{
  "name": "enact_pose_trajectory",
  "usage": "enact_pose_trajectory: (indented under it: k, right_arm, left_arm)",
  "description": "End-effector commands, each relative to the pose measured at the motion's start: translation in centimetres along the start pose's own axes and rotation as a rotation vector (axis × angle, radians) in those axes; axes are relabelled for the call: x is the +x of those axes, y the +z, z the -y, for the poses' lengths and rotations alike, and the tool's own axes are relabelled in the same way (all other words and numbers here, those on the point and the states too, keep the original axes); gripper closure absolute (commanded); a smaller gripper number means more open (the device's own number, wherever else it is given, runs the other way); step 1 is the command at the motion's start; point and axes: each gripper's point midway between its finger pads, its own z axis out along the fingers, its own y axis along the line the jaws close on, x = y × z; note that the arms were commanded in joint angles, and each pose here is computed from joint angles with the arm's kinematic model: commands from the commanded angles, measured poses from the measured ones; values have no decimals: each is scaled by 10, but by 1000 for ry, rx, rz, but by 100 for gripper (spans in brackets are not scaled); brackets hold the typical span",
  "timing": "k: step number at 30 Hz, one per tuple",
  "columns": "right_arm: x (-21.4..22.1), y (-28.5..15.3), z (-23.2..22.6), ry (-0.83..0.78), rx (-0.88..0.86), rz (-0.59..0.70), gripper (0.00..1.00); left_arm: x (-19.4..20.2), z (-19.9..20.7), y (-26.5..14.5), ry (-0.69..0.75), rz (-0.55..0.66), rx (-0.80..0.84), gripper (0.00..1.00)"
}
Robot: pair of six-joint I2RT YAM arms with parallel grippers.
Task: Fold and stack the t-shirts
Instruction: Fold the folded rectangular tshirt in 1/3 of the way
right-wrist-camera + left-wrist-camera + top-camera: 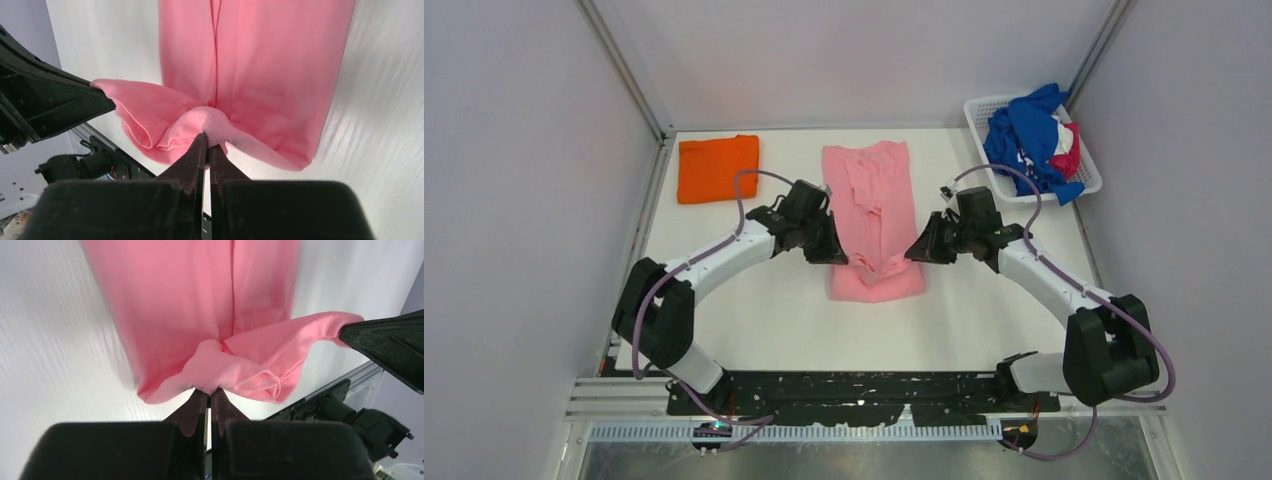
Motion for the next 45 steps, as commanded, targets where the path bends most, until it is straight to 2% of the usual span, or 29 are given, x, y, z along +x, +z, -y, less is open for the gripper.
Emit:
enact_pose_trajectory:
  k: [1,12,26,29,31,33,34,35,37,38,39,40,41,45]
  right_arm:
    - [-55,5,-16,-6,-60,97,95]
    - [-109,39,-1,36,-42,103,95]
    - [-139,66,27,79,16,115,95]
    - [-148,72,31,91,27,123,91]
    - [-152,80,37,106,35,119,86]
    - [-160,86,40,117,35,124,74]
    - [-165,87,42,124,37,133,62]
    - [-172,89,42,124,37,143,58]
    - [-185,88,42,130,35,166,39]
    - [-188,86,43,135,38,176,23]
    - [-192,81,41,128,36,188,16]
    - [-192,78,40,118,38,193,5]
    - [-191,73,38,108,36,199,3]
    - [-165,56,40,79,54,181,4]
  left_arm:
    - [-41,-6,0,3,49,-39,100]
    - [-99,-25,21,-40,48,-65,100]
    - [-134,-39,55,-63,18,-62,100]
    - [-141,-42,60,-77,10,-71,99]
    - [-146,-46,62,-88,8,-77,86]
    - [-151,-49,64,-100,14,-79,69]
    - [-154,-49,63,-106,19,-78,65]
    - [-158,-50,61,-112,27,-77,58]
    - [-167,-51,54,-123,53,-77,34]
    - [-172,-50,49,-128,67,-73,20]
    - [-176,-47,44,-129,79,-64,6]
    - [-178,-46,38,-127,91,-58,1]
    - [-179,-43,33,-121,101,-53,1]
    - [-161,-36,13,-107,111,-19,0]
